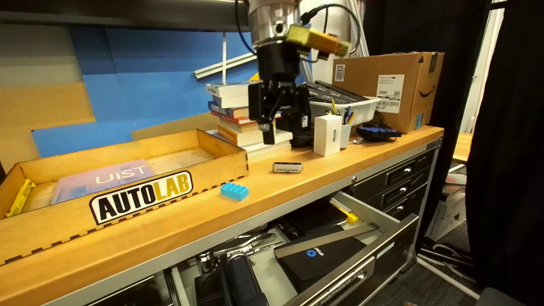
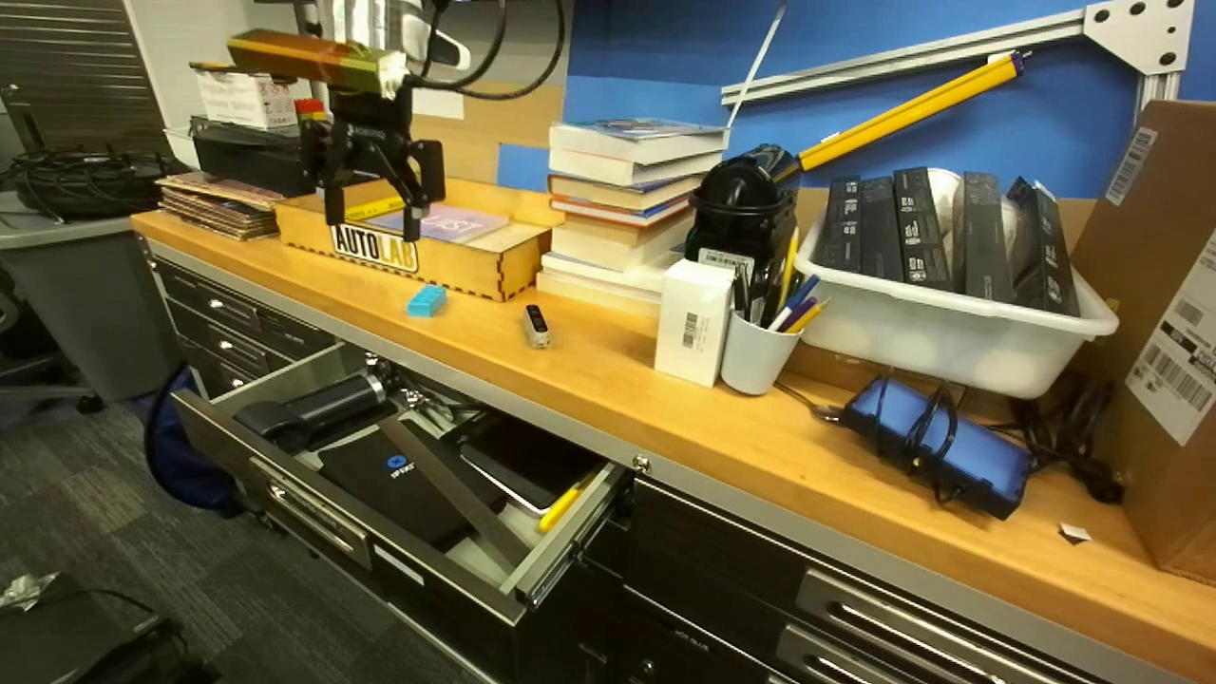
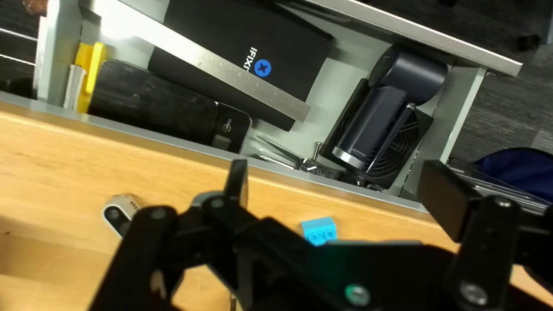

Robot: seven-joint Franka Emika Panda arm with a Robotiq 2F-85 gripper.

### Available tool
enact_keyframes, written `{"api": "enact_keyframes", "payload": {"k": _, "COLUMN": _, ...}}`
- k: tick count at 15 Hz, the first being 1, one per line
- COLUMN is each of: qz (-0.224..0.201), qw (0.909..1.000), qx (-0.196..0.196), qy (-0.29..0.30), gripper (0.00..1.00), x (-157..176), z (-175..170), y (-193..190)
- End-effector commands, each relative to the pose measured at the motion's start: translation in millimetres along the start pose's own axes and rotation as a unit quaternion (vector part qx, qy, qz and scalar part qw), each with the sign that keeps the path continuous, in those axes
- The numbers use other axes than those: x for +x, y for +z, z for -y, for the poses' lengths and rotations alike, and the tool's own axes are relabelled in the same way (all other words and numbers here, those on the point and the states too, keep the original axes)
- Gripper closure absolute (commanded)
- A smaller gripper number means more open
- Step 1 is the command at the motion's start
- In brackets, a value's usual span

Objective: Put the blue block inside the open drawer then close the drawer

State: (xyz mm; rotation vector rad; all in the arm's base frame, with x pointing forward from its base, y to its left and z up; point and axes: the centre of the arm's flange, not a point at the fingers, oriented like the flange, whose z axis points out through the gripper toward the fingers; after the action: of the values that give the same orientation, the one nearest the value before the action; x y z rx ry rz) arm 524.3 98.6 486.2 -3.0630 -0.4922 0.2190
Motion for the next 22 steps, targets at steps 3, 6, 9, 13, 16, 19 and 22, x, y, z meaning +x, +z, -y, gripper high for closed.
{"api": "enact_keyframes", "payload": {"k": 3, "qz": 0.005, "qw": 0.9995, "qx": -0.027, "qy": -0.014, "gripper": 0.0, "x": 95, "z": 14, "y": 41}}
{"api": "enact_keyframes", "payload": {"k": 6, "qz": -0.013, "qw": 0.9987, "qx": -0.05, "qy": 0.005, "gripper": 0.0, "x": 115, "z": 21, "y": 57}}
{"api": "enact_keyframes", "payload": {"k": 9, "qz": -0.023, "qw": 0.9988, "qx": -0.042, "qy": 0.008, "gripper": 0.0, "x": 126, "z": 26, "y": 69}}
{"api": "enact_keyframes", "payload": {"k": 13, "qz": -0.02, "qw": 0.9992, "qx": -0.032, "qy": 0.008, "gripper": 0.0, "x": 140, "z": 35, "y": 88}}
{"api": "enact_keyframes", "payload": {"k": 16, "qz": -0.021, "qw": 0.9995, "qx": -0.024, "qy": 0.01, "gripper": 0.0, "x": 145, "z": 38, "y": 101}}
{"api": "enact_keyframes", "payload": {"k": 19, "qz": -0.026, "qw": 0.999, "qx": -0.031, "qy": 0.021, "gripper": 0.26, "x": 144, "z": 36, "y": 109}}
{"api": "enact_keyframes", "payload": {"k": 22, "qz": -0.039, "qw": 0.9974, "qx": -0.033, "qy": 0.05, "gripper": 0.51, "x": 136, "z": 28, "y": 105}}
